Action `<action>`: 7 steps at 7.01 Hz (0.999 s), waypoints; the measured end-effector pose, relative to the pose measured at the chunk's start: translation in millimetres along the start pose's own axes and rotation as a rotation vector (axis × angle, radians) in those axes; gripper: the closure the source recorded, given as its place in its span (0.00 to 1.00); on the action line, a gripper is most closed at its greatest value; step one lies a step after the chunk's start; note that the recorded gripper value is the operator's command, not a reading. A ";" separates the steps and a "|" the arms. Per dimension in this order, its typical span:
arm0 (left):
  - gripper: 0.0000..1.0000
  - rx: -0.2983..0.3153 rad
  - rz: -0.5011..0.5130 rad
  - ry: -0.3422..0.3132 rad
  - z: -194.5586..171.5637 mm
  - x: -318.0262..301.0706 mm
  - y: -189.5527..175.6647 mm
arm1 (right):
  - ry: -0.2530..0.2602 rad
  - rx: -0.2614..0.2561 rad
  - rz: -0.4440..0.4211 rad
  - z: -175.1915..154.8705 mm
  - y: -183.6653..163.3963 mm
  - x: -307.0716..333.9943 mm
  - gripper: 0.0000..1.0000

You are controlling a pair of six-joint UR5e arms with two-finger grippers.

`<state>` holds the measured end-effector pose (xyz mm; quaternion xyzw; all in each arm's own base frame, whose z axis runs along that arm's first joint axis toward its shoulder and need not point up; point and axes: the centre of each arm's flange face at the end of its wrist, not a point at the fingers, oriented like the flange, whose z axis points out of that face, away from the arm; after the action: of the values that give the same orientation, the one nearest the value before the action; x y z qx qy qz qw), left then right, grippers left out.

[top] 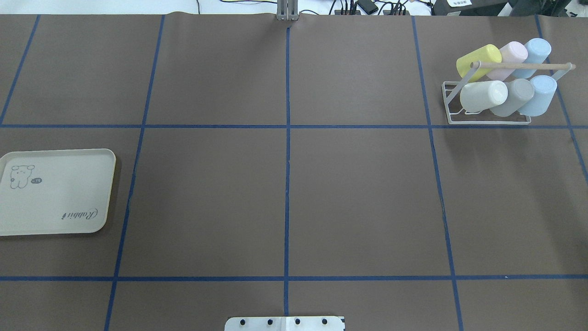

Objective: Transfer IKEA cup to right arm and place on rack

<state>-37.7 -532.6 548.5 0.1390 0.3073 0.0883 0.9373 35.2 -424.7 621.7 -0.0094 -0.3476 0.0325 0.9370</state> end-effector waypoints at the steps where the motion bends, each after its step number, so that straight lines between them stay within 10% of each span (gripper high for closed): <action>1: 0.00 -0.036 -0.001 0.010 13.2 -31.1 22.5 | -0.001 0.000 0.001 0.2 0.1 0.1 0.00; 4: 0.00 -0.123 -0.079 0.146 50.0 -54.3 109.4 | -0.003 0.001 0.002 -0.1 0.0 -0.4 0.00; 7: 0.00 -0.127 -0.093 0.147 48.8 -53.9 121.7 | -0.009 -0.002 0.005 0.0 1.5 -0.7 0.00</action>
<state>-61.0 -441.1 654.2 0.0581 0.3753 0.0740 0.9221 34.6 -423.2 621.3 -0.0111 -0.3520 0.0347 0.9353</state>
